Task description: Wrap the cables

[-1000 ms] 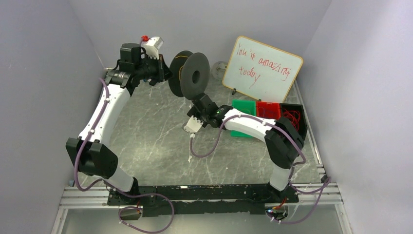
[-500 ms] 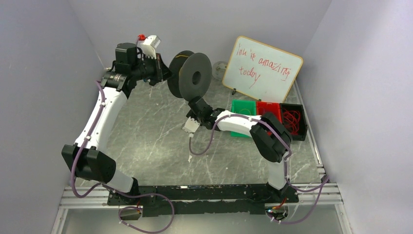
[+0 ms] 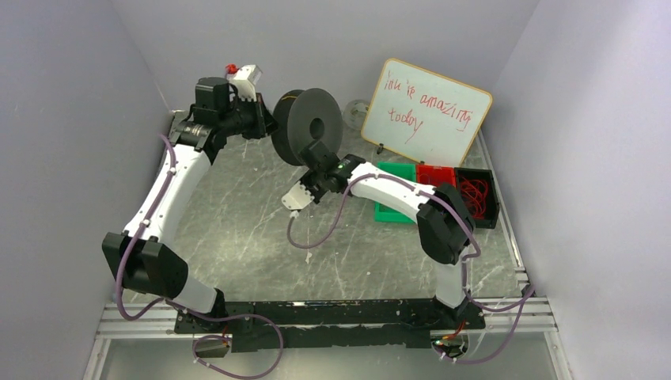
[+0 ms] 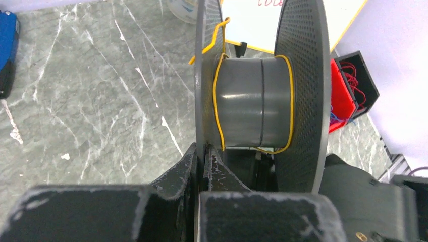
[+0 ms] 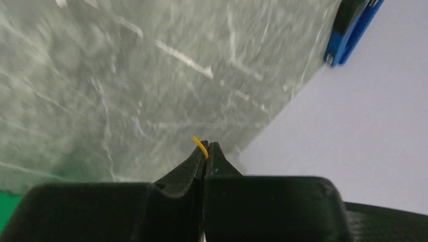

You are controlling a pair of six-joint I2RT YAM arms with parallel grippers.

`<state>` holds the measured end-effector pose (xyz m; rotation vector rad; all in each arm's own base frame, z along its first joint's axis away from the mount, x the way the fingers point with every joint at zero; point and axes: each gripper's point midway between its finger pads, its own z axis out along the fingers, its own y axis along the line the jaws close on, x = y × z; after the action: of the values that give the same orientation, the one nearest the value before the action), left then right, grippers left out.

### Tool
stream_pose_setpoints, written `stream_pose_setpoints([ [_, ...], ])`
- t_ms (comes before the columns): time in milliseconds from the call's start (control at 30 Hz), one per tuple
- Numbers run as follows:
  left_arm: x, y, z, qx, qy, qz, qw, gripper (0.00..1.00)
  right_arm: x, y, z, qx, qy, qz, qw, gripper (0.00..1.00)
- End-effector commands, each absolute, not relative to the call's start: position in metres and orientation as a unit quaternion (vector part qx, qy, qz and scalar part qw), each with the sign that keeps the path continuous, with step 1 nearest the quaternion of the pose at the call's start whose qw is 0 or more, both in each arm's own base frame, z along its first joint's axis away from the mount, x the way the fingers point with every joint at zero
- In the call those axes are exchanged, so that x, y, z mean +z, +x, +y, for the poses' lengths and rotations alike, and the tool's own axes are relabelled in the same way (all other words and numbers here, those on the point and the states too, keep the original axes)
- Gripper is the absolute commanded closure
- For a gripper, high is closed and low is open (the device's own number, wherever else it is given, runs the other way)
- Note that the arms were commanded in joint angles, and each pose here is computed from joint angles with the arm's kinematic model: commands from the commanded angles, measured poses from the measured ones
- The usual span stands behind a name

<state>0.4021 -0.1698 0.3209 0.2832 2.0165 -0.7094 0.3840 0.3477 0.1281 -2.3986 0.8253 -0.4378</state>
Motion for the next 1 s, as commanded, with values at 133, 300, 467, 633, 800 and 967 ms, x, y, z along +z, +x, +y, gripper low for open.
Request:
stream_pose_setpoints([
  [133,0.299,0.413,-0.155,-0.234,0.072,0.836,0.492,0.98,0.174,0.319,0.379,0.094,-0.830,0.410,0.368,1.00],
  [300,0.272,0.415,-0.151,-0.205,0.061,0.856,0.472,0.97,0.179,0.318,0.382,0.165,-0.797,0.439,0.380,1.00],
  [467,0.251,0.418,-0.145,-0.174,0.054,0.868,0.461,0.97,0.188,0.335,0.378,0.206,-0.743,0.492,0.404,1.00],
  [633,0.233,0.414,-0.152,-0.155,0.078,0.876,0.449,0.97,0.197,0.352,0.370,0.251,-0.667,0.549,0.436,1.00],
  [800,0.218,0.412,-0.156,-0.125,0.105,0.880,0.446,0.98,0.211,0.361,0.364,0.321,-0.578,0.599,0.451,1.00],
  [967,0.214,0.413,-0.159,-0.136,0.095,0.880,0.444,0.98,0.222,0.361,0.356,0.419,-0.507,0.612,0.439,1.00],
])
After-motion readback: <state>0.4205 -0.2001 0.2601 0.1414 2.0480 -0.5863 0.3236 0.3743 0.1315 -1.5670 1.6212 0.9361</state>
